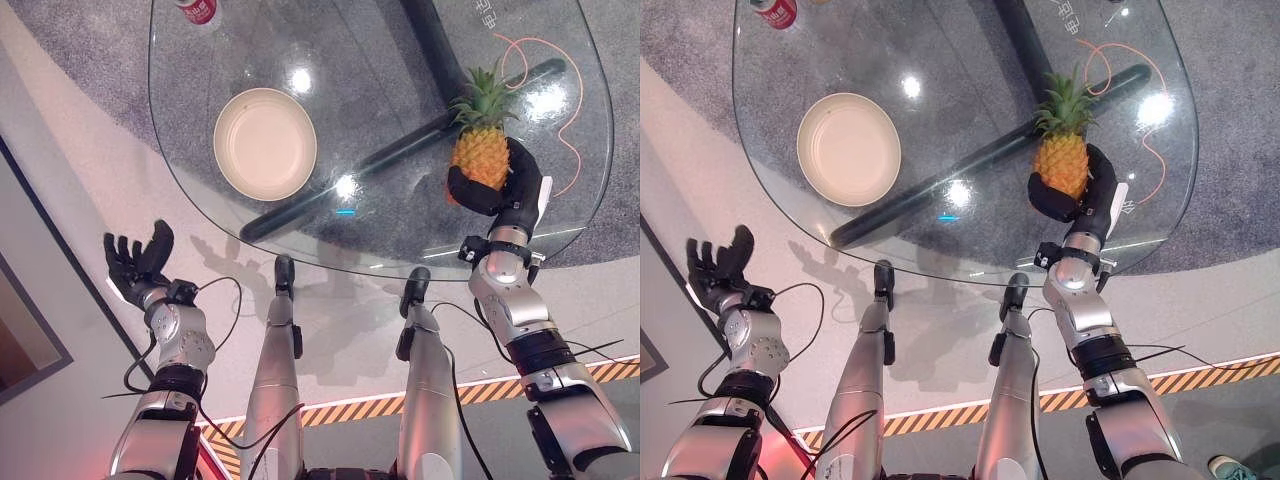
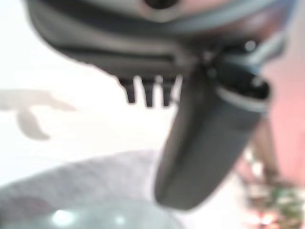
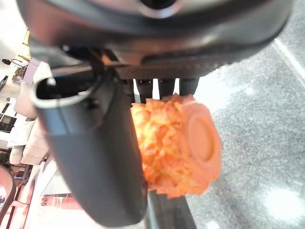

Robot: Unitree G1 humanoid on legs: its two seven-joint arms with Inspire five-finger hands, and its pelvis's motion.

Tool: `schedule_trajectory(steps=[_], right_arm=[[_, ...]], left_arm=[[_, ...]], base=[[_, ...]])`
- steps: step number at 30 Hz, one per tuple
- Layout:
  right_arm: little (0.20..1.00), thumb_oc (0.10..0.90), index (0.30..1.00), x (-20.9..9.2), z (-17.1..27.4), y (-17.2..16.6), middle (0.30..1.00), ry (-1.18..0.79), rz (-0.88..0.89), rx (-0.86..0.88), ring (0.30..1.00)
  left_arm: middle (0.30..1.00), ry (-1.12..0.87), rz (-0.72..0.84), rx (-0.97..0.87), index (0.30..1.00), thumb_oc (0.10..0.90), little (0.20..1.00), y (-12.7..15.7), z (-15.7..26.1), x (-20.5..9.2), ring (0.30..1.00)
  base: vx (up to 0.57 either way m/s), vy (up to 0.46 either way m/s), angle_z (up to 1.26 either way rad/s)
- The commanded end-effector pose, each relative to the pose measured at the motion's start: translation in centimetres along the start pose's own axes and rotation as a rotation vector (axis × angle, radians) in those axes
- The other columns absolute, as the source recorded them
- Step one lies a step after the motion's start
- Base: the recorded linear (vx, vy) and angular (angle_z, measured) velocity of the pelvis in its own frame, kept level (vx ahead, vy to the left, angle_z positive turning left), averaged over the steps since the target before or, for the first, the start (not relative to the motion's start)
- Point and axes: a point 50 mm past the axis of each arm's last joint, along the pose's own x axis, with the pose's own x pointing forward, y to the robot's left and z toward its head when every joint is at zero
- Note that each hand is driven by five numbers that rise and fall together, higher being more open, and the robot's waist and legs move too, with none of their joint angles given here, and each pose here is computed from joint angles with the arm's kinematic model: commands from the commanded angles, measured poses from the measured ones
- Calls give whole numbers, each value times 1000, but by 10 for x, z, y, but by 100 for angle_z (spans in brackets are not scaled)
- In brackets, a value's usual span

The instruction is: Pick up the fruit to the plate

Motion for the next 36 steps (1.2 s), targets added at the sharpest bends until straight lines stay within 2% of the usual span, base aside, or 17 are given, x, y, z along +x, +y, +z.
schedule_trajectory(steps=[1, 4, 10, 14, 20, 21, 23, 29, 36], right_arm=[[200, 100, 300, -1, 55, -7, 300, -294, -59, 73, 300], [200, 100, 300, -5, 63, -4, 300, -352, -47, 77, 300], [200, 100, 300, -12, 79, -1, 300, -471, -15, 64, 300], [200, 100, 300, -18, 87, 2, 300, -536, 11, 52, 300], [200, 100, 300, -24, 100, 5, 300, -614, 48, 58, 300], [200, 100, 300, -27, 105, 7, 300, -644, 68, 69, 300], [200, 100, 300, -29, 110, 9, 300, -668, 86, 82, 300], [200, 100, 300, -33, 122, 14, 300, -725, 129, 102, 300], [200, 100, 300, -36, 132, 16, 300, -765, 152, 118, 300]], left_arm=[[900, -337, -109, -68, 900, 800, 900, -26, 60, 10, 900], [900, -386, -247, -120, 900, 800, 900, -52, 70, 0, 900], [900, -433, -518, -189, 900, 800, 900, -83, 86, -21, 900], [900, -415, -709, -217, 900, 800, 900, -102, 91, -36, 900], [900, -365, -884, -255, 900, 800, 900, -120, 92, -52, 900], [900, -326, -975, -263, 900, 800, 900, -130, 91, -58, 900], [900, -299, -1042, -277, 900, 800, 900, -139, 92, -64, 900], [900, -210, -1178, -330, 900, 800, 900, -158, 90, -76, 900], [900, -117, -1260, -371, 900, 800, 900, -167, 87, -84, 900]], base=[[0, 0, 0], [0, 0, 0], [0, 0, 0], [0, 0, 0], [0, 0, 0], [0, 0, 0], [0, 0, 0], [0, 0, 0], [0, 0, 0]])
